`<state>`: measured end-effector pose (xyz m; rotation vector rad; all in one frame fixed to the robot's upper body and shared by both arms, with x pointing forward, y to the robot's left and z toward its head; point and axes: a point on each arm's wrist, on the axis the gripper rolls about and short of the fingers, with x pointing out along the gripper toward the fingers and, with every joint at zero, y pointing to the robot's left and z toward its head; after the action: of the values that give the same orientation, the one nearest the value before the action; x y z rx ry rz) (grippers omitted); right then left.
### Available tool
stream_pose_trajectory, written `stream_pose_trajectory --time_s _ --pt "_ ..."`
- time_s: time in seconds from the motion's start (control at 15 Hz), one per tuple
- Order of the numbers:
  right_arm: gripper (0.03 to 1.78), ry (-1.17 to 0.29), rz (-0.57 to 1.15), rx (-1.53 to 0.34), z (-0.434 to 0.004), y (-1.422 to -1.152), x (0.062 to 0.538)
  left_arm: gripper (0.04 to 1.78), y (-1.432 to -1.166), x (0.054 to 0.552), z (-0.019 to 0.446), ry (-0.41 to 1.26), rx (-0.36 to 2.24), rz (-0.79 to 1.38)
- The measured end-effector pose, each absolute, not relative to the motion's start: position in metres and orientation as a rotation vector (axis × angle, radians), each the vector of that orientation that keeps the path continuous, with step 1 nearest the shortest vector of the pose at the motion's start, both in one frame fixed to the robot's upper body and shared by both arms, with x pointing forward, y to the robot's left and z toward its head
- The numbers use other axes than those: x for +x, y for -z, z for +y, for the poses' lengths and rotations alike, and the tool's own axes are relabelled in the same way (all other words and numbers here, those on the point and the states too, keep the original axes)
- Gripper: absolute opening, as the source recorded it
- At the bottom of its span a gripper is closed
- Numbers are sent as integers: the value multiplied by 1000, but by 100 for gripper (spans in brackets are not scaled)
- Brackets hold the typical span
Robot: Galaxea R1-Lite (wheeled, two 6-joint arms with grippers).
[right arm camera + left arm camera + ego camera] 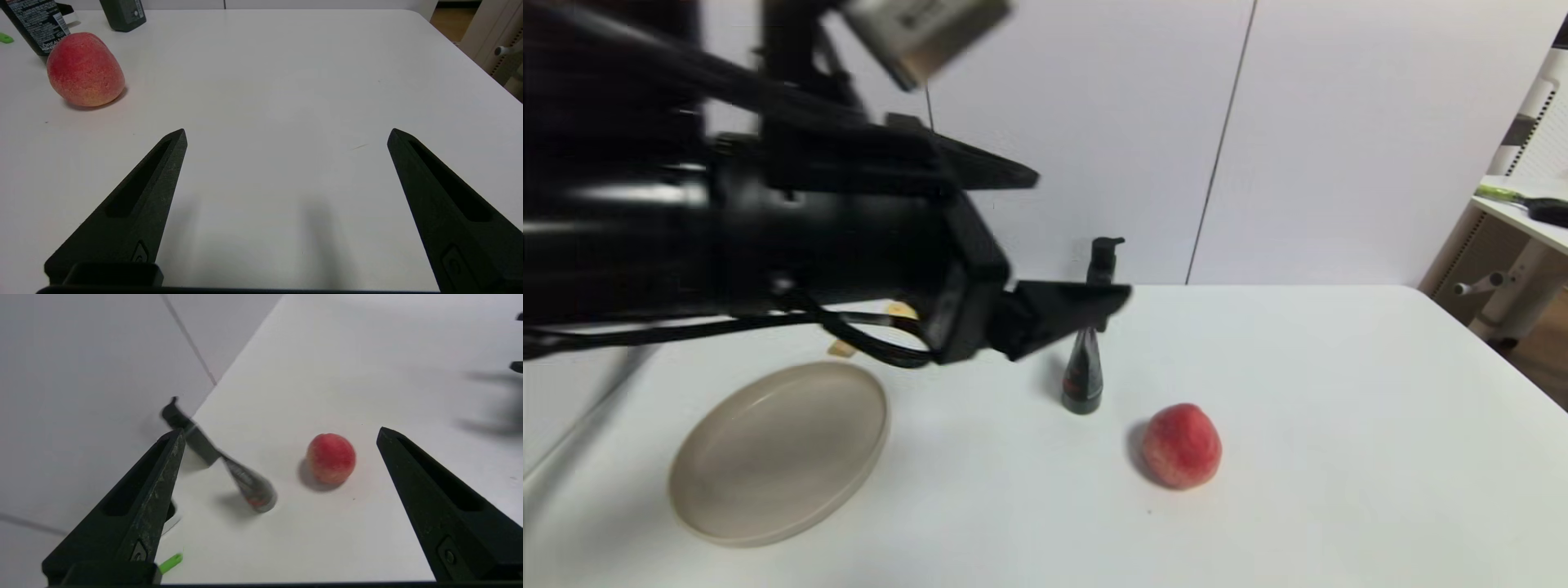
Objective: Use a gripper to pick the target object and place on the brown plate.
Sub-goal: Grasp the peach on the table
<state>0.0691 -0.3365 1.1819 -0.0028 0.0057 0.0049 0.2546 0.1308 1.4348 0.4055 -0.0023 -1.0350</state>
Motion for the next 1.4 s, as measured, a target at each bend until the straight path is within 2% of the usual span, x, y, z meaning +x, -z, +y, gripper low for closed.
stream_pose_trajectory --time_s 0.27,0.6,0.93,1.4 --pt "169 -4 6 -2 -337 -1182 69 169 -1386 268 51 1174 476 129" --pt "169 -5 6 -3 -337 -1182 69 169 -1326 286 -5 1213 522 275" --pt "169 -5 6 -3 -337 -1182 69 169 -1299 300 -23 1050 446 407" --pt "169 -5 6 -3 -337 -1182 69 169 -1288 314 -29 890 306 427"
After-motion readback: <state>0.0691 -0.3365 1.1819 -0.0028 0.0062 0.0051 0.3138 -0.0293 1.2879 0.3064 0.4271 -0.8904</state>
